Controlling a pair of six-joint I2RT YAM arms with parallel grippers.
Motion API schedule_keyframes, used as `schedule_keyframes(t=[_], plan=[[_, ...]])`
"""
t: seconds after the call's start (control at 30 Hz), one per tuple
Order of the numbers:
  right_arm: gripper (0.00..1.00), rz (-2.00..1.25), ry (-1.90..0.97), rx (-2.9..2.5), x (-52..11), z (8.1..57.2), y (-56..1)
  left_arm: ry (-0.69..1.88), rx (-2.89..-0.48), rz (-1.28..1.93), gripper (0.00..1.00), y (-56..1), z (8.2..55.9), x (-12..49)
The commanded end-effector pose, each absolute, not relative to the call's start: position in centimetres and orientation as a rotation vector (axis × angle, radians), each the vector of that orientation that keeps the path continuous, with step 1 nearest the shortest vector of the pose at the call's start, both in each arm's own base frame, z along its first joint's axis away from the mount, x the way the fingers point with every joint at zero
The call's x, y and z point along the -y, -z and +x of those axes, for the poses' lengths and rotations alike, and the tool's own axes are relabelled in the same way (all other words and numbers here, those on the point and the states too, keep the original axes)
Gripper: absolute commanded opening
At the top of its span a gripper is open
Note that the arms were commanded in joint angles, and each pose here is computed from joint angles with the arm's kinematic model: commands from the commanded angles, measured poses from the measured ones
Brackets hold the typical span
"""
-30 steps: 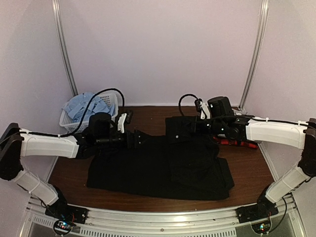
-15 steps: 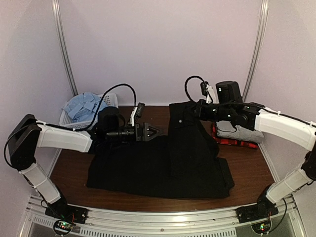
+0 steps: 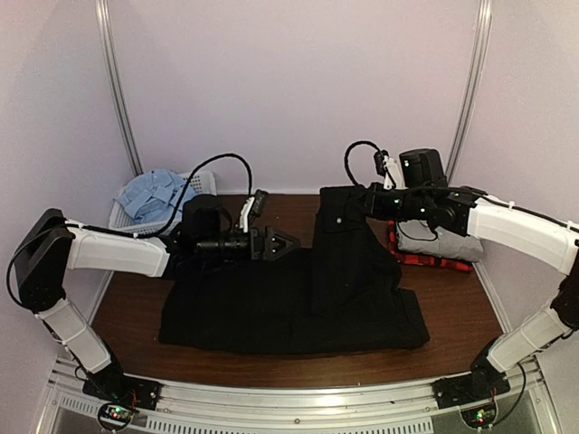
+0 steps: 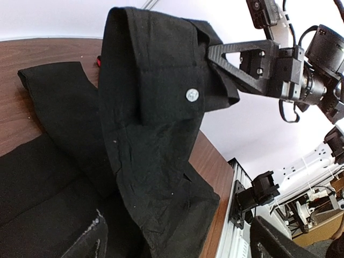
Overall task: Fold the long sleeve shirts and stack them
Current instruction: Adjust the sleeve of the 1/3-folded shirt.
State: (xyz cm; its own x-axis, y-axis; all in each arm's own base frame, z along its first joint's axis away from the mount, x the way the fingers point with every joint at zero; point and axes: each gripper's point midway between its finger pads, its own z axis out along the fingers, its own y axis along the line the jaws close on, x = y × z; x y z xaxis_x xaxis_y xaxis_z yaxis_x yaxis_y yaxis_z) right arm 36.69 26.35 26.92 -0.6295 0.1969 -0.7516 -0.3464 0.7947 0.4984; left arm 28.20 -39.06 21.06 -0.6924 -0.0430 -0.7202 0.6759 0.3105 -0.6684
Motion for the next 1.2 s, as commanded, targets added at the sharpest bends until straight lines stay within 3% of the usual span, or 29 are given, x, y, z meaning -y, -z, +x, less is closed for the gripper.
schedule_keyframes(t=[0.0,0.2,0.5,0.8,1.17], plan=[[0.0,-0.104,-0.846,-2.103,-26.6,35.8,-27.0,1.407,-1.854,0.633,0.93,-23.1,28.0,39.9],[0.0,-0.091,-0.842,-2.106,-26.0,34.9,-27.4,1.351,-1.772,0.916,0.92,-21.5,22.6,42.9],[0.0,-0.103,-0.8,-2.169,-25.3,33.9,-25.7,1.199,-1.734,1.34,0.9,-13.8,14.9,49.6],[0.0,-0.117,-0.762,-2.206,-24.9,33.4,-25.0,1.05,-1.721,1.528,0.88,-8.4,12.0,54.4],[0.0,-0.133,-0.75,-2.272,-24.5,31.6,-23.4,0.981,-1.691,1.717,0.82,-5.3,8.1,54.8]])
